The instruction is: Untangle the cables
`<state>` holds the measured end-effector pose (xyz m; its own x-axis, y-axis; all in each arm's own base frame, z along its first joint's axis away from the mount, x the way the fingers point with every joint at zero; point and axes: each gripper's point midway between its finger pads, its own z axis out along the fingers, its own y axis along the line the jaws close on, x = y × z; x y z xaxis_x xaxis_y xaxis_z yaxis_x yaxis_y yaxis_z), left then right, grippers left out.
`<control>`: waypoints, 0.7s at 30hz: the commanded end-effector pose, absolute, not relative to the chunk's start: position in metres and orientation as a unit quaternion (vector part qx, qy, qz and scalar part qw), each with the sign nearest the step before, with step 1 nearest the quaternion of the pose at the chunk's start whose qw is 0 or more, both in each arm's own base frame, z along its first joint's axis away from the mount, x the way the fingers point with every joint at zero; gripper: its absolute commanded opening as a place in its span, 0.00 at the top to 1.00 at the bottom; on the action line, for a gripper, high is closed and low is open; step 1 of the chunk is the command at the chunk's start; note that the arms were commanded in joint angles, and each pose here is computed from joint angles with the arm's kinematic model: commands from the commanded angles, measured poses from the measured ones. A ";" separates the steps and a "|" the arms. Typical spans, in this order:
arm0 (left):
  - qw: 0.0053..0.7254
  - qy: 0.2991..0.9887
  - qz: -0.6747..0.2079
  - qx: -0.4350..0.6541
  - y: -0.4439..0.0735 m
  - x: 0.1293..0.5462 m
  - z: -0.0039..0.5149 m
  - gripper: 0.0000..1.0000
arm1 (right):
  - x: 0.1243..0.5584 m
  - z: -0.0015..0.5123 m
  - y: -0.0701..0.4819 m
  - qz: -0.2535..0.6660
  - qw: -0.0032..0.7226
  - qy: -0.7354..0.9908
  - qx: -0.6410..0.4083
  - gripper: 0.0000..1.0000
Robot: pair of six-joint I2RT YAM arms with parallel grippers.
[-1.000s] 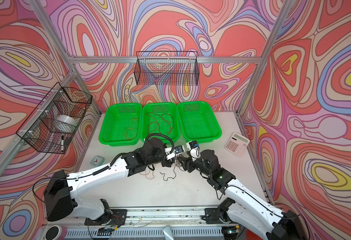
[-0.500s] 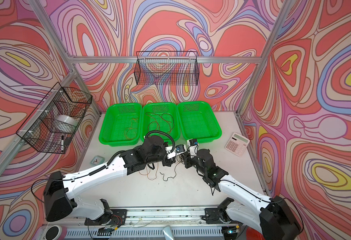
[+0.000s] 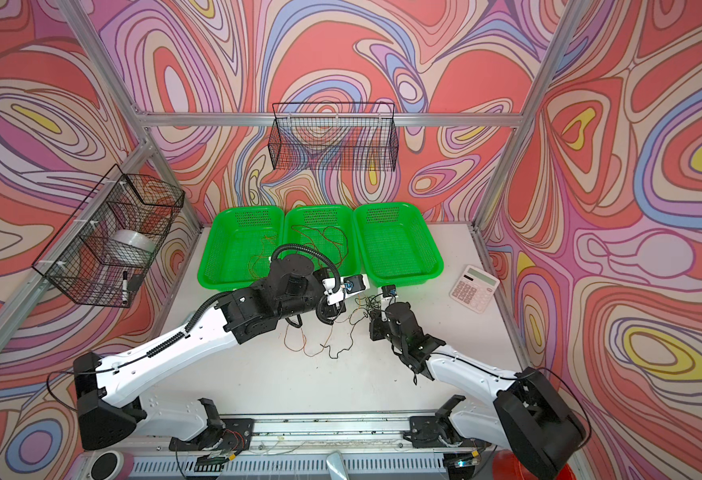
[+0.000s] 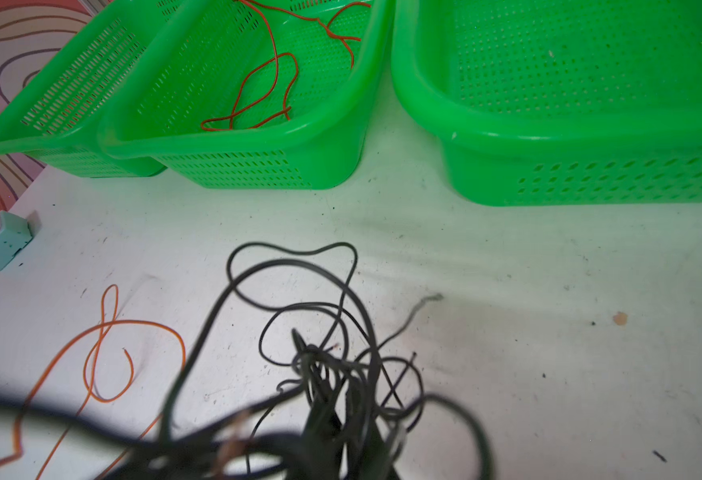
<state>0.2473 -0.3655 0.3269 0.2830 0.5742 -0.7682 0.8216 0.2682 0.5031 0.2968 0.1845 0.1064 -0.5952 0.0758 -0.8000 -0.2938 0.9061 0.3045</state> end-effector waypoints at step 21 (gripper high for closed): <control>0.585 0.642 -0.043 0.493 -0.262 0.292 0.370 1.00 | 0.299 0.089 0.114 0.089 0.411 0.906 0.053 1.00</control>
<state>0.2920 -0.2622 0.3863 0.2031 0.5678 -0.7977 0.6608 0.5217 0.5396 0.2986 0.1181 0.0874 -0.6371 0.2154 -0.7401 0.0211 0.9647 0.2626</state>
